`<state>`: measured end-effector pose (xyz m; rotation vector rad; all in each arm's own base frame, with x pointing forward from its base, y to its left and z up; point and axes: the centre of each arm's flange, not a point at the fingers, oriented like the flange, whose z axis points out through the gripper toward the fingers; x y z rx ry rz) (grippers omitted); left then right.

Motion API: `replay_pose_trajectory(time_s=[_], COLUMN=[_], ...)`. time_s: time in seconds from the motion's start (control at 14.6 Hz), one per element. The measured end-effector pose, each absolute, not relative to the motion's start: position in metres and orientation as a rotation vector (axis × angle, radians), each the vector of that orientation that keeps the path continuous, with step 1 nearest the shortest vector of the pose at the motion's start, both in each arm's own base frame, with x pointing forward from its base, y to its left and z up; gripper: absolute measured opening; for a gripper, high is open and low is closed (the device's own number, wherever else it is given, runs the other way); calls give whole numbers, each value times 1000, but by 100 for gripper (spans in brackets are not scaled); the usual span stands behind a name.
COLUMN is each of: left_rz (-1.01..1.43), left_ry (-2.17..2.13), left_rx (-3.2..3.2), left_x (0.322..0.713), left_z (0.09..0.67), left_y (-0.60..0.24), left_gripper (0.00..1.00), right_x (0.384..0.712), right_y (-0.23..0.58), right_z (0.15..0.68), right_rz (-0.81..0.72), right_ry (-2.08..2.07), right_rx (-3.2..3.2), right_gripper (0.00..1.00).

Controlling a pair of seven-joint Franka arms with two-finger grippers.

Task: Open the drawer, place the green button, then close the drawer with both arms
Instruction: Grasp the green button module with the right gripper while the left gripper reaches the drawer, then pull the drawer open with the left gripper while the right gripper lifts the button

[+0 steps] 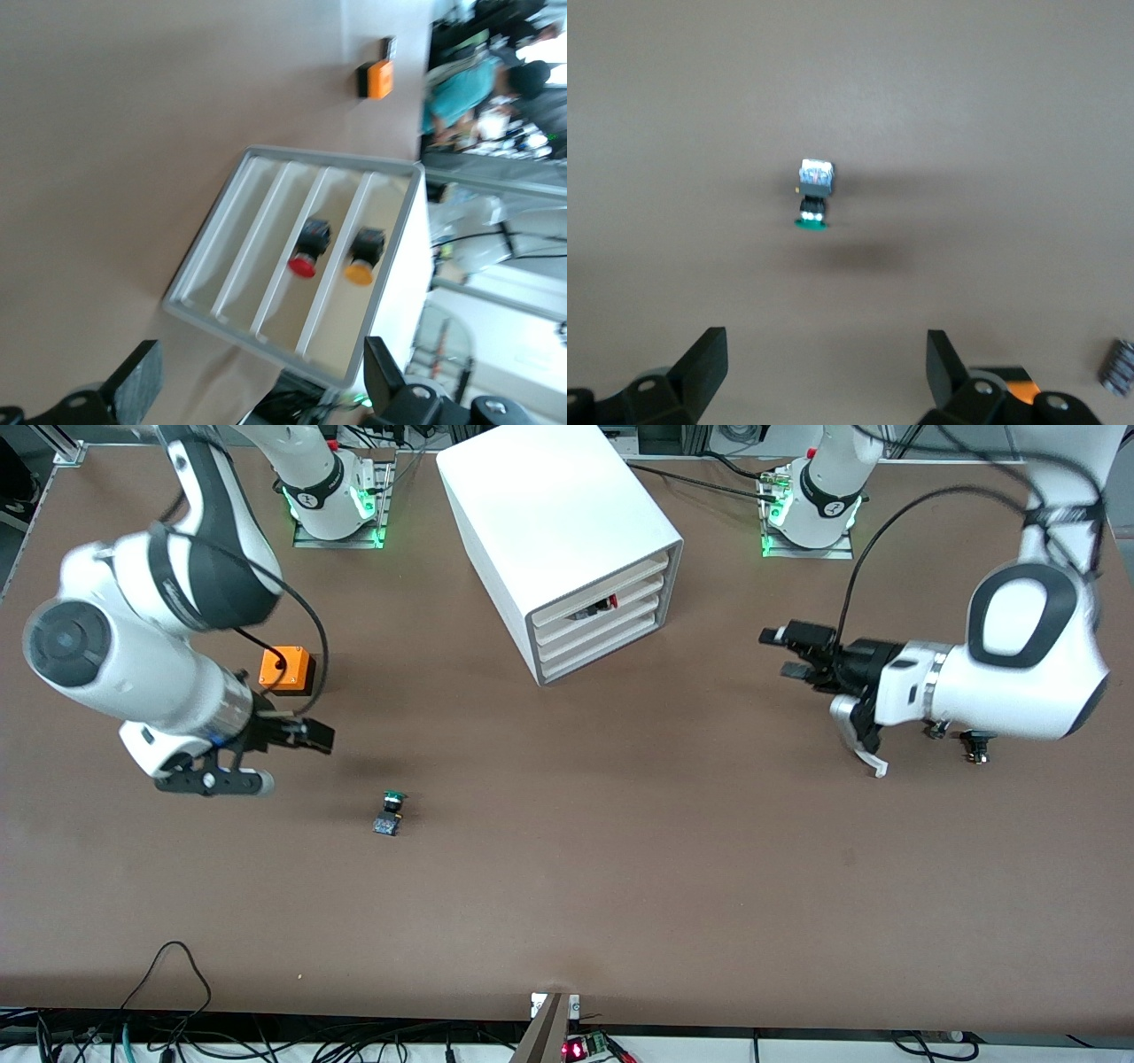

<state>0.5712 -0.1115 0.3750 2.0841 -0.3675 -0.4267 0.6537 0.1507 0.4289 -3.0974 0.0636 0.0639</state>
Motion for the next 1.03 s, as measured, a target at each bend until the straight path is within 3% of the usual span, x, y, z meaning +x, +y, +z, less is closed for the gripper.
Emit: replay_pose_trajectory(time_s=[0.27,0.82,1.03], left_rz=[-314,-1,14], left_ry=[-348,-427,-370], left_rx=[1956,1847,1809], left_x=[549,420,384], left_z=[310,175,152], left_y=[-128,-175,-204], left_gripper=[100,97,64], right_x=[675,695,696], right_y=[159,170,170], right_z=[369,212,191], right_rz=[10,-65,-75], right_ry=[86,215,243], right_rx=[-3066,-3026,-3021], right_gripper=[100,100,100])
